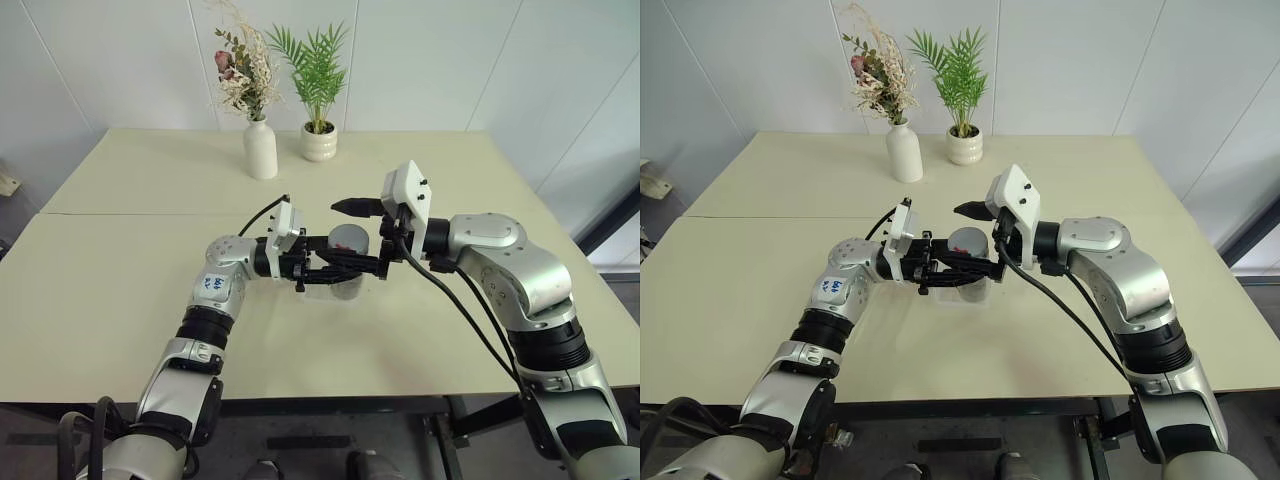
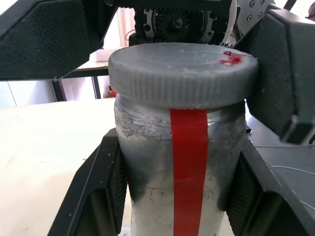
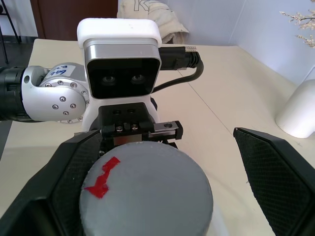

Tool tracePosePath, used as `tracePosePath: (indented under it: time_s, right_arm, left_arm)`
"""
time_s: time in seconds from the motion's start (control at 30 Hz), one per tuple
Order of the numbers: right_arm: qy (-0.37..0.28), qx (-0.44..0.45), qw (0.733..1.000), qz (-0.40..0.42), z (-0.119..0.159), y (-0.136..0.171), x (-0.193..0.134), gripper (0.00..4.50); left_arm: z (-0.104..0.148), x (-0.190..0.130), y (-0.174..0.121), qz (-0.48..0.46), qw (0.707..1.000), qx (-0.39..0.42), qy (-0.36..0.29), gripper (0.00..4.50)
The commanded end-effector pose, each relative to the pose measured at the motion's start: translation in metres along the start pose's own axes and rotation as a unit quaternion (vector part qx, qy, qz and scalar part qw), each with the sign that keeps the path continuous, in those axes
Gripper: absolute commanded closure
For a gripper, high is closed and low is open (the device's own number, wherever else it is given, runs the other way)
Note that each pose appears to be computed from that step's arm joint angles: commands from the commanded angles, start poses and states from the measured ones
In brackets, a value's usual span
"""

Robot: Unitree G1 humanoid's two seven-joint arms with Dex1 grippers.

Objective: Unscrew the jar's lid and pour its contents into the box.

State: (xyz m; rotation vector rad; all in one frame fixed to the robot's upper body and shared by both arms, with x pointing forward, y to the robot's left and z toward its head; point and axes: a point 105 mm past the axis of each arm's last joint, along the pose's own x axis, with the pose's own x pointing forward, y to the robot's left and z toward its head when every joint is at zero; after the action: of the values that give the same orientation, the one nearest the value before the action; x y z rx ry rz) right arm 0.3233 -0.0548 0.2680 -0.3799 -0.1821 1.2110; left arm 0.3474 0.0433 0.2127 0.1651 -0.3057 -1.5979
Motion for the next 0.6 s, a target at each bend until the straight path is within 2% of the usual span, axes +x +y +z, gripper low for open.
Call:
tracePosePath:
  time_s: [0.03, 0.37, 0.6]
  right_arm:
    - [-0.009, -0.026, 0.999, -0.041, 0.012, -0.012, -0.019, 0.02]
    - [0.010, -0.031, 0.997, -0.069, 0.012, -0.013, -0.042, 0.02]
    - [0.009, -0.022, 0.999, -0.043, 0.017, 0.005, -0.047, 0.02]
  left_arm:
    - [0.010, -0.002, 0.000, -0.005, 1.000, 0.022, -0.008, 2.35]
    - [0.009, -0.006, 0.003, 0.007, 1.000, 0.019, -0.003, 2.35]
    - [0.006, -0.008, 0.006, 0.019, 1.000, 0.010, 0.003, 2.35]
